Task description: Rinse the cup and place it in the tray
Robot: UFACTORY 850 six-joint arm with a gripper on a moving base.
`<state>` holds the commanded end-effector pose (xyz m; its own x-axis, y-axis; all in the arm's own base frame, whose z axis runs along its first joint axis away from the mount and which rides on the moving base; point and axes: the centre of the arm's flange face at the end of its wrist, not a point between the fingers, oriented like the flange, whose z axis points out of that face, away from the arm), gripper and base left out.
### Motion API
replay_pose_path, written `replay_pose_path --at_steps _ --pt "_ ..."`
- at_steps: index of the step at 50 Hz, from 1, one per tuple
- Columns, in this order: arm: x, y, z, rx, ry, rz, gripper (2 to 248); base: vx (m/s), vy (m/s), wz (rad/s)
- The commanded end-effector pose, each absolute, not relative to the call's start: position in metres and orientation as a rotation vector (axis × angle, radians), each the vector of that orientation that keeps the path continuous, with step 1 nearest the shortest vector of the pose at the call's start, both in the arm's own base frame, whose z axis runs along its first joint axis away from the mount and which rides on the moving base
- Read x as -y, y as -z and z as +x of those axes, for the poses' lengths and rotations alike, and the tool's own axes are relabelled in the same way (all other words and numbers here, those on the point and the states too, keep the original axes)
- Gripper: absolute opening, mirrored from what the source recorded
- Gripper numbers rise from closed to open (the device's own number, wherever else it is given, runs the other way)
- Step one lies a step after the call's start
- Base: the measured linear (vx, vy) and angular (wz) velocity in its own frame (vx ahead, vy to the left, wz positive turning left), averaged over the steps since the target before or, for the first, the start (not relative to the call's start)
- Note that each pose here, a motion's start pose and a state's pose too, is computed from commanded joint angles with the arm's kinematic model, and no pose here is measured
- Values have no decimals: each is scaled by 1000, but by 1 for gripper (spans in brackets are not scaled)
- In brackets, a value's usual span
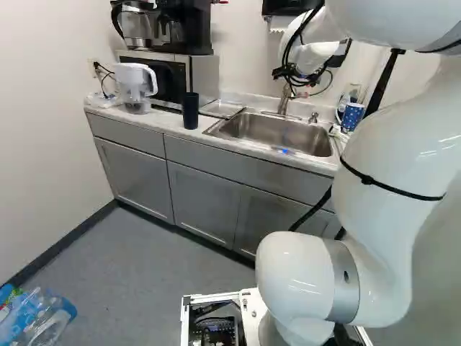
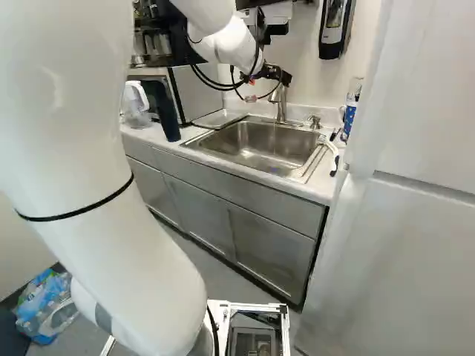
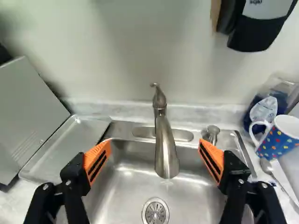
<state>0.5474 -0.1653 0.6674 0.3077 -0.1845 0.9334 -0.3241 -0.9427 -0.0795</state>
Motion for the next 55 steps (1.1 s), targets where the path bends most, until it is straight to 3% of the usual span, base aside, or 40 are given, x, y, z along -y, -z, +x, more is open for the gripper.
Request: replay_pose_path --at_steps 55 --pt "157 -663 650 403 -1796 2425 247 0 0 0"
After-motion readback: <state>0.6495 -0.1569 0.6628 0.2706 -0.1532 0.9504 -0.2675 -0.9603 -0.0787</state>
